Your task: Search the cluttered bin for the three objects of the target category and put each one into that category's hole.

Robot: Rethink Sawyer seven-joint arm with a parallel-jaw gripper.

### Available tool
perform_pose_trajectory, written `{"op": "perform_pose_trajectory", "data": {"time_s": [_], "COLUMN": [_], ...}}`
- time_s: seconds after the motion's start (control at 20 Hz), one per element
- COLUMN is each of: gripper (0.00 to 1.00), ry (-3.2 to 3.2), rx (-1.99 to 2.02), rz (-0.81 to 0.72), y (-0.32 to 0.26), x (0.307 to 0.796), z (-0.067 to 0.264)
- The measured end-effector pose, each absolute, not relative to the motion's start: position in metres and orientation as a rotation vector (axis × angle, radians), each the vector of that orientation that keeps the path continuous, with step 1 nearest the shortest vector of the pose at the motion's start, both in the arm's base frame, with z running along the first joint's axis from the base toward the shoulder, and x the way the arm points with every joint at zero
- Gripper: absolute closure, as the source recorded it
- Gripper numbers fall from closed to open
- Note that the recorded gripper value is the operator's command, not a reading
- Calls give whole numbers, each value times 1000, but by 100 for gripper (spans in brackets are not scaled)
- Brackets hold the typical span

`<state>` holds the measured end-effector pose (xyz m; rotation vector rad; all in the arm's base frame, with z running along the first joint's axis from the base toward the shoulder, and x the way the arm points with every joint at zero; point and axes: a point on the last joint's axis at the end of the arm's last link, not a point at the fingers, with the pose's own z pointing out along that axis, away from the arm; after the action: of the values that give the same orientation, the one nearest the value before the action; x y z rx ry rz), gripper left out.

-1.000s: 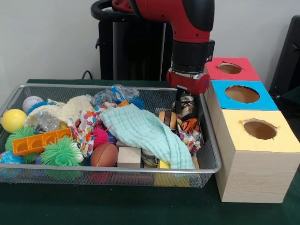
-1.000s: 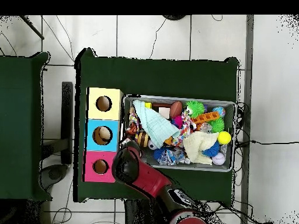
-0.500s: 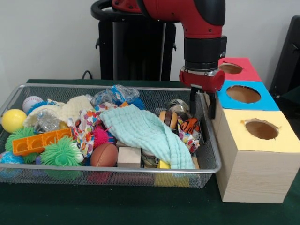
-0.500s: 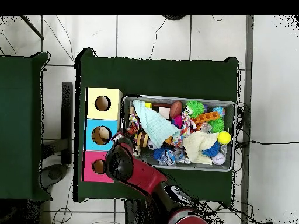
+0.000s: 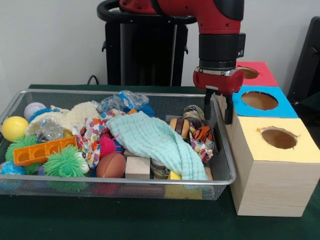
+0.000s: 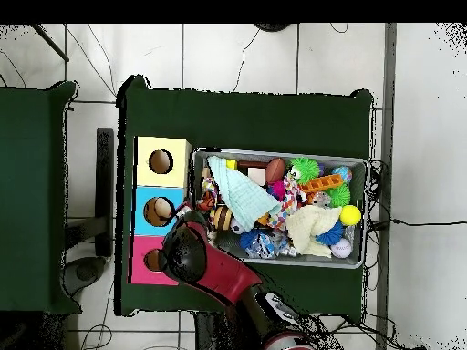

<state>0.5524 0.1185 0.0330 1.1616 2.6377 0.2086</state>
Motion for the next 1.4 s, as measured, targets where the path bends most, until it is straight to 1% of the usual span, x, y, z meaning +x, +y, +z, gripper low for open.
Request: {"op": "perform_pose_trajectory", "data": {"time_s": [0.45, 0.95, 1.4], "gripper": [0, 0, 0], "ry": [2634, 2635, 2627], "rx": [1170, 1162, 1143], "rz": [190, 153, 125], "y": [119, 120, 119], "x": [553, 559, 561], "z": [30, 11, 11]}}
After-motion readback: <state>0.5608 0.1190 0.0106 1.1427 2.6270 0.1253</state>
